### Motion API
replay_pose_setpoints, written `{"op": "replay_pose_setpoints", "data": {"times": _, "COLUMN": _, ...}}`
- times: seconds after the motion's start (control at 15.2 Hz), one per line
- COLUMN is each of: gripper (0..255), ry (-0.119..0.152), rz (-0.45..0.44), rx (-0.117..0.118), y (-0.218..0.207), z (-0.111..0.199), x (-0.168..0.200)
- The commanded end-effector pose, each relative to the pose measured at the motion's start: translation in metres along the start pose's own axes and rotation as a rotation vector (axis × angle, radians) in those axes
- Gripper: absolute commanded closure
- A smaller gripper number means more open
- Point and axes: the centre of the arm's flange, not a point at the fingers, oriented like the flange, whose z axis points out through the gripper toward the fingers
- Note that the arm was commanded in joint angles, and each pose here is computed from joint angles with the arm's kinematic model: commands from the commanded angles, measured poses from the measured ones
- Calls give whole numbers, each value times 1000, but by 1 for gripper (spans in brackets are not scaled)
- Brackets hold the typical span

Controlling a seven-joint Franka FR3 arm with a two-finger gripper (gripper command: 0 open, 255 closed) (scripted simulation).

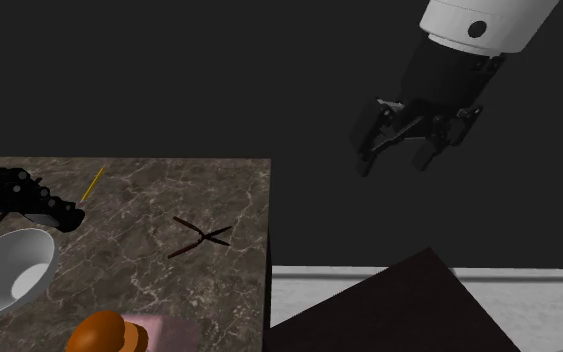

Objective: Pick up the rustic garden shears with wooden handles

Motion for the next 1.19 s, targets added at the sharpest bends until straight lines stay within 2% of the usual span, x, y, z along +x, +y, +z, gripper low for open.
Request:
{"op": "replay_pose_setpoints", "data": {"times": 0.0, "gripper": 0, "ry": 0, "rz": 0, "rx": 0, "y": 0, "z": 0, "x": 0}}
{"op": "replay_pose_setpoints", "data": {"times": 0.59, "gripper": 0, "ry": -8, "rz": -417, "rx": -64, "y": -79, "z": 65, "x": 70}}
{"op": "replay_pose_setpoints", "data": {"times": 1.12, "gripper": 0, "ry": -15, "rz": -788, "rx": -121, "y": -164, "z": 128, "x": 102}}
